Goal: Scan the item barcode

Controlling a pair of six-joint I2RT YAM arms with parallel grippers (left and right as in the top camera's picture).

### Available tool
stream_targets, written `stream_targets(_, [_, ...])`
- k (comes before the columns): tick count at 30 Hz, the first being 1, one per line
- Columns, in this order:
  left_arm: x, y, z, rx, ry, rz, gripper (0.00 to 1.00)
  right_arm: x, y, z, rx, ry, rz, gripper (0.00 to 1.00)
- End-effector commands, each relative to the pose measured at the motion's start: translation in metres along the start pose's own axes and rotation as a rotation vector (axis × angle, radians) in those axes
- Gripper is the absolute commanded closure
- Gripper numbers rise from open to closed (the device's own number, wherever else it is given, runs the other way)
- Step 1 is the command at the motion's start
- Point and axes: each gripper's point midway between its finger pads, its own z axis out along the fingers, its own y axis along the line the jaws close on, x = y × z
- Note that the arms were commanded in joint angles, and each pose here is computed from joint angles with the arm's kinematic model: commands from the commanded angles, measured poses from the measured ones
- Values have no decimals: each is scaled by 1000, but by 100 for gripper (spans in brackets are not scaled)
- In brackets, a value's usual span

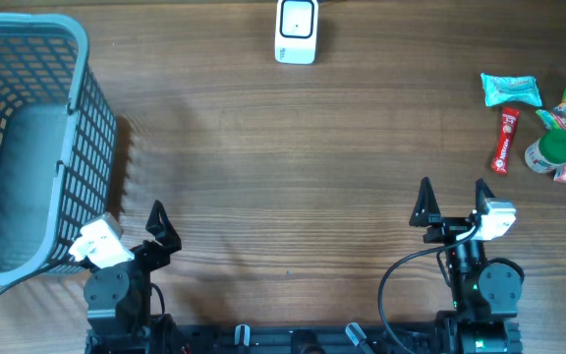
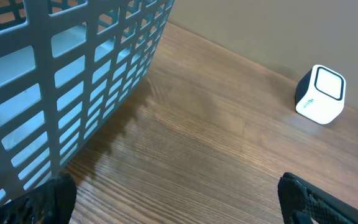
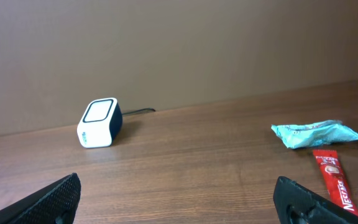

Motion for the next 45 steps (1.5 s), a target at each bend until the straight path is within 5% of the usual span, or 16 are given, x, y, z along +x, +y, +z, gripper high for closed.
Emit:
stream_targets(1, [-1,-1,0,7,-6,-8,0,-1,5,0,-25,-4,5,0])
stream_targets(5, [-7,0,0,-4,-34,-1,0,-1,5,0,-25,-4,4,0])
stream_targets(9, [-36,-27,13,150,-234,-30,0,-1,5,0,-25,-4,4,0])
stream_targets(15, [-1,-38,29,220,-180,180,0,-1,5,0,-25,-4,4,0])
stream_targets(26, [4,-50,29,279,-208,368,0,-1,5,0,-25,-4,4,0])
stream_targets(45, [4,-52,31,299,-220,283,0,-1,5,0,-25,-3,4,0])
